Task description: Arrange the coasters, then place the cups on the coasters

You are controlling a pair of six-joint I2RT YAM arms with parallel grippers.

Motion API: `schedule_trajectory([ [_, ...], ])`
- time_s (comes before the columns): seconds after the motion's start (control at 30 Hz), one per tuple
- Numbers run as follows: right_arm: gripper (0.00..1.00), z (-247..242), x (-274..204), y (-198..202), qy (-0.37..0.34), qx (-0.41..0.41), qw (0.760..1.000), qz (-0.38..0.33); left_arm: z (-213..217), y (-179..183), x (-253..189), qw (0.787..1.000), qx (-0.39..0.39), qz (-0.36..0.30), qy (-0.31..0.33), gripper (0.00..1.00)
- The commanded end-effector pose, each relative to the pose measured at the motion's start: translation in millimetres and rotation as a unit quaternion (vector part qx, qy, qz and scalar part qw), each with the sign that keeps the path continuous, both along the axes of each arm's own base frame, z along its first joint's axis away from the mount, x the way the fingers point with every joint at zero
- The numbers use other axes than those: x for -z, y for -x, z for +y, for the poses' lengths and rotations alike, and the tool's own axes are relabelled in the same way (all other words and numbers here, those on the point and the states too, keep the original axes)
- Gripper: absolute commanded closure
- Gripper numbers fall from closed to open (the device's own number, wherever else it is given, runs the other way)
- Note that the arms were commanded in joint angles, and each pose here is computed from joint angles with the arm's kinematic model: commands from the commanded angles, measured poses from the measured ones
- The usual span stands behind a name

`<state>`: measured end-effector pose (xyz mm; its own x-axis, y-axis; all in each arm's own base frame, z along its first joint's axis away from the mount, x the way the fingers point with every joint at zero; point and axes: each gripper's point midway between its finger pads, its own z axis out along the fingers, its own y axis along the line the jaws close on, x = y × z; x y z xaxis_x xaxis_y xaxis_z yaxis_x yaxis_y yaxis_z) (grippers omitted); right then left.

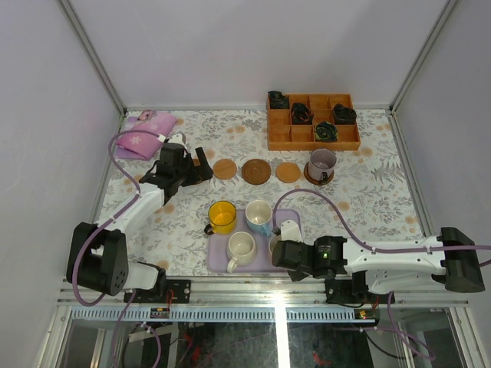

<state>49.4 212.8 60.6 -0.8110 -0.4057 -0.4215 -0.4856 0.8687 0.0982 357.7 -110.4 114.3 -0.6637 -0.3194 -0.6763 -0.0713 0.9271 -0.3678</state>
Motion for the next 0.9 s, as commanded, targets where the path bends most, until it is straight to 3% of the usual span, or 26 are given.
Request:
schedule_trajectory([
  [0.0, 1.0, 4.0, -40.2, -10.1, -0.033, 0.032, 0.998, -0.038, -6.1, -4.7, -2.7, 1.0, 0.007, -0.016, 0.009, 0.0],
  [0.4, 1.0, -23.0, -109.7, -78.0, 0.004, 0.156, 0.968, -0.196, -4.6, -5.9, -8.5, 1.0, 0.008, -0.02, 0.003, 0.0],
  [0.63, 1.0, -9.0, -136.8, -143.3, -0.042, 0.178, 0.962, -0.203, -3.3, -7.1, -20.5, 1.0, 0.008, -0.03, 0.0, 0.0],
  [0.87, 1.0, 0.6, -138.0, -200.3, 0.001, 0.179, 0.961, -0.213, 7.7, -6.0, -29.0, 0.999, -0.001, -0.046, -0.028, 0.0],
])
